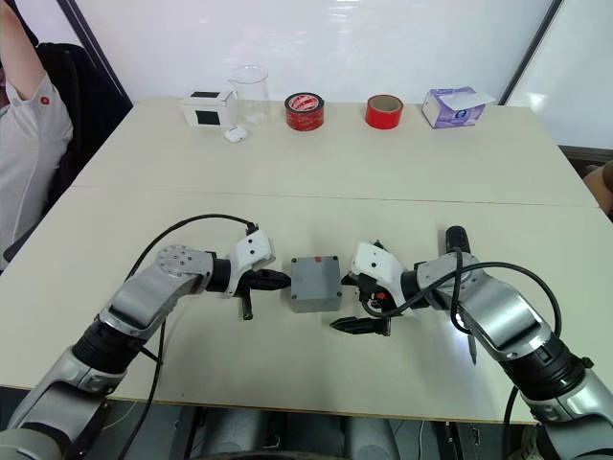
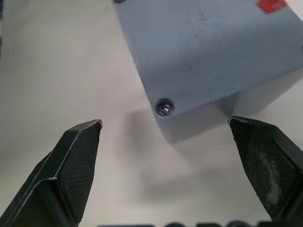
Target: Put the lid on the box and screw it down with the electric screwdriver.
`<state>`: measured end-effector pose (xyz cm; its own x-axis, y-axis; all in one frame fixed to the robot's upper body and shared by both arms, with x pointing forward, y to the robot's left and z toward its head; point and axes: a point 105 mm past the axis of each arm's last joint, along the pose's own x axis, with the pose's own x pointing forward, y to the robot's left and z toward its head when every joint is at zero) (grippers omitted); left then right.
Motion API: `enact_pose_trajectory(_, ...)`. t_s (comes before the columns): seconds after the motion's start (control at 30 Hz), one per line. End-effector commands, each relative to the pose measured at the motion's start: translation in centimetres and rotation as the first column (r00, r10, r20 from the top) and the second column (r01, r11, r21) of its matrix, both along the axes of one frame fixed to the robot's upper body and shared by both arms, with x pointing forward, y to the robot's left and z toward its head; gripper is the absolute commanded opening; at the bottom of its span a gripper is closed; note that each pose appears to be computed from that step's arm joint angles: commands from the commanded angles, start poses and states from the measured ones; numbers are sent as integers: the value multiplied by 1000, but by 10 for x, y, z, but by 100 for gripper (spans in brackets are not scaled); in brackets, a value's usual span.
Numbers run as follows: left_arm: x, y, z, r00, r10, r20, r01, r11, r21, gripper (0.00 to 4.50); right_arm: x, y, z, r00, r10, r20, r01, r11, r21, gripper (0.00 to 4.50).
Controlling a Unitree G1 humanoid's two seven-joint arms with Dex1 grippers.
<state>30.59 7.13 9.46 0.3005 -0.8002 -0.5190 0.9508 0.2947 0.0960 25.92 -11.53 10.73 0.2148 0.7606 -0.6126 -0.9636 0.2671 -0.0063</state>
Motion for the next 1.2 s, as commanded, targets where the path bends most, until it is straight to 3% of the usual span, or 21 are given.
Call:
enact_pose_trajectory(0.03, 2, -7, 14, 998, -32, 59, 34, 999, -30, 0, -3, 9, 11, 999, 25, 38, -27, 999, 42, 448)
enact_pose_trajectory(0.43, -1, 4, 17, 998, -35, 53, 36, 999, -11, 0, 2, -7, 25, 996, -39, 78, 37, 999, 28, 448)
enact_pose_trajectory(0.57, 2, 16, 27, 998, 8, 57, -6, 999, -38, 0, 15, -25, 60, 971, -176, 159, 149, 974, 171, 448)
enact_pose_trajectory(0.7, 4, 20, 41, 998, 43, 41, -37, 992, -119, 0, 31, -50, 77, 920, -346, 185, 286, 915, 286, 448)
enact_pose_trajectory(0.77, 4, 19, 50, 998, 44, 32, -39, 986, -164, 0, 40, -59, 76, 896, -423, 132, 363, 872, 328, 448)
enact_pose_trajectory(1.0, -2, 10, 65, 999, 16, 33, -9, 978, -210, 0, 59, -78, 42, 821, -539, 188, 488, 833, 259, 448)
enact_pose_trajectory(1.1, -3, 9, 64, 999, 12, 30, -6, 978, -207, 0, 63, -81, 29, 808, -558, 189, 509, 823, 253, 379)
enact_pose_trajectory(1.2, -4, 9, 63, 1000, 11, 28, -5, 979, -202, 0, 64, -80, 23, 809, -557, 187, 509, 824, 249, 265)
